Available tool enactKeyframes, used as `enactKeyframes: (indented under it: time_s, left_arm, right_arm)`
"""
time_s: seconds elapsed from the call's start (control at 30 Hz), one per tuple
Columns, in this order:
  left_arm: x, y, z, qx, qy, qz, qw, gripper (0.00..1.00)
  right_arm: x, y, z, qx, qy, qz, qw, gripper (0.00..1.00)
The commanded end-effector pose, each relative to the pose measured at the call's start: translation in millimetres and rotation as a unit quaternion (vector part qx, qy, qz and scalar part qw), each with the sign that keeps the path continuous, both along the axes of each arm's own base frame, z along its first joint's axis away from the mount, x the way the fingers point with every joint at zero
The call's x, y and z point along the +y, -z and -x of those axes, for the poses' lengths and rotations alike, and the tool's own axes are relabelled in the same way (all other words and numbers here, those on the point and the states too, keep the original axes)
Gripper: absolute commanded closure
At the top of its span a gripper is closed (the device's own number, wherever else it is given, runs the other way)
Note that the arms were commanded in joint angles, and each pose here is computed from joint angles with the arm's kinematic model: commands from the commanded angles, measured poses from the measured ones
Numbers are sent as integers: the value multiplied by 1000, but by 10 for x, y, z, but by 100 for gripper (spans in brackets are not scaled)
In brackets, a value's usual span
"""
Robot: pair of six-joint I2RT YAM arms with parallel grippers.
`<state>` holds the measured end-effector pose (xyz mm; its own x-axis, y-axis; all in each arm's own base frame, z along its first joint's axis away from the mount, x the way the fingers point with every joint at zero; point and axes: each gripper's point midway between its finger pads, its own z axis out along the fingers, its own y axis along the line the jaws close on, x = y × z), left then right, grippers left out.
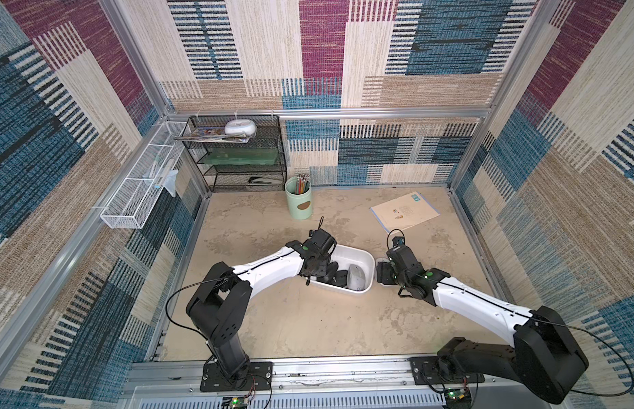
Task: Take out the mouse from the storage box
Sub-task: Pick up the mouse from the storage box, then place the mouse at the center of the board.
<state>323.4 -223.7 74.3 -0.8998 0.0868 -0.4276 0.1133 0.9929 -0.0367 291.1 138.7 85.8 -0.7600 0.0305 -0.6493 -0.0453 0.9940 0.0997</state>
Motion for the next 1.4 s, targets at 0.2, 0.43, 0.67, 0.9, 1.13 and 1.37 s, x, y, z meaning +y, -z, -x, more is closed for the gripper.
enactKeyframes:
  time_s: [0.2, 0.43, 0.67, 0.9, 1.13, 1.37]
  left_arm:
    - [82, -593, -52, -58, 10, -2, 998, 79]
    - [496, -948, -122, -114, -18, -87, 990, 78]
    - [916, -904, -290, -115, -68, -159, 978, 79]
    - [1217, -553, -438, -64, -100, -188, 975, 79]
    - [1419, -237, -496, -17, -110, -230, 967, 79]
    - [1476, -72, -539, 5, -103, -264, 959, 77]
  right_arm:
    - [18, -93, -31, -13, -4, -3, 1000, 21]
    - [25, -103, -31, -13, -5, -4, 1000, 21]
    - [40, -97, -14, -14, -9, -10, 1000, 21]
    - [21, -98, 11, -16, -9, -12, 1000, 21]
    - [3, -82, 44, -16, -9, -14, 1000, 21]
    - [-5, -76, 56, -18, -9, -14, 1000, 21]
